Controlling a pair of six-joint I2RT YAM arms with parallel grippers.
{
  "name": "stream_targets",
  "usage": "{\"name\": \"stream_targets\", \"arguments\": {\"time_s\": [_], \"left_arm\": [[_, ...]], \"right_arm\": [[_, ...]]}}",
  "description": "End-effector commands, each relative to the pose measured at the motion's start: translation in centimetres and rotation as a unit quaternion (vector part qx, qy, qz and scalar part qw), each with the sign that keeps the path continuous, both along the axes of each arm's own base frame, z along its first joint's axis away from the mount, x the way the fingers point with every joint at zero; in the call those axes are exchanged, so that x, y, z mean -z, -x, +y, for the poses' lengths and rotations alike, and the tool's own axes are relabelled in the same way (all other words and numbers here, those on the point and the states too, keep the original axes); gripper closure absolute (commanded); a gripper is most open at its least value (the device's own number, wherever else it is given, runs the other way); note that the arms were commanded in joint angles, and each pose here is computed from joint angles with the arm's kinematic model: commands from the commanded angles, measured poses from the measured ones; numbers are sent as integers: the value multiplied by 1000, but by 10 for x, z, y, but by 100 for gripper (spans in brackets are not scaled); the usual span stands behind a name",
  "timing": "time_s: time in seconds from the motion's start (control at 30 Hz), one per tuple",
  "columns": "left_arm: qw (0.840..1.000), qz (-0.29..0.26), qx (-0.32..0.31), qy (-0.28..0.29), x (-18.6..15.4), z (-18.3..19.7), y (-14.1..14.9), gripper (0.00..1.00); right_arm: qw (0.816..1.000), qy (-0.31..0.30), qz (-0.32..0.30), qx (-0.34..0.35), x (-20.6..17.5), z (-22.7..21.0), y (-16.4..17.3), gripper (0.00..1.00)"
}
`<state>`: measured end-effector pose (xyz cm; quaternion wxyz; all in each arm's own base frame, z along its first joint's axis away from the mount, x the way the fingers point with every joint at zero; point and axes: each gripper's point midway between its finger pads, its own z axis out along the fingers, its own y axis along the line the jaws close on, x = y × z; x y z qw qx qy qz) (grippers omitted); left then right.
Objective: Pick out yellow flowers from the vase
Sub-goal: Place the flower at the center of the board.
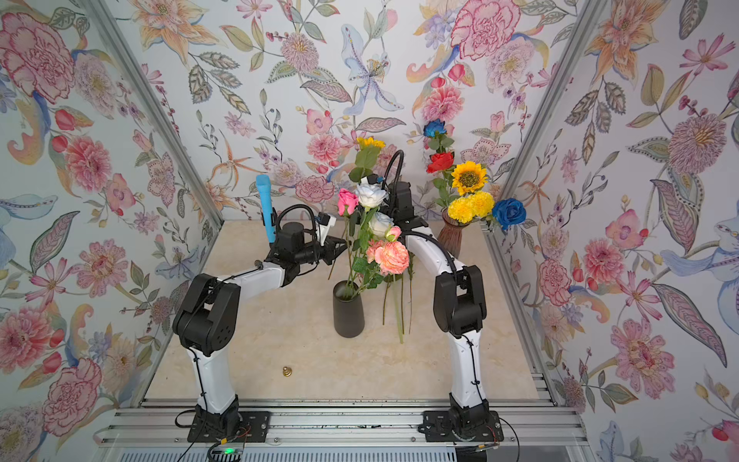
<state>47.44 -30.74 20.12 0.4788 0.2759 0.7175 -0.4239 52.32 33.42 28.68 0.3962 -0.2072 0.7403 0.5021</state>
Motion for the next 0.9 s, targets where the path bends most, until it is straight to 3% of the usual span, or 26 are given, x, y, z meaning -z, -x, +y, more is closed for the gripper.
{"name": "stream_targets", "arguments": {"time_s": [0.0, 0.17, 0.27, 0.7, 0.87], "left_arm": [[1000, 11, -14, 7, 0, 3, -15, 100], [999, 28, -26, 19, 2, 3, -26, 100], [999, 29, -25, 28, -1, 2, -28, 100], [999, 37, -23, 21, 10, 2, -25, 100], [999, 37, -18, 22, 11, 2, -23, 100]], "right_arm": [[1000, 6, -16, 3, -8, -3, 4, 35], [1000, 5, -19, 11, -6, -7, 10, 30], [1000, 0, -18, 12, -4, -8, 11, 31], [1000, -13, -8, 2, 6, 8, 9, 59], [1000, -12, -9, 2, 5, 13, 7, 76]]}}
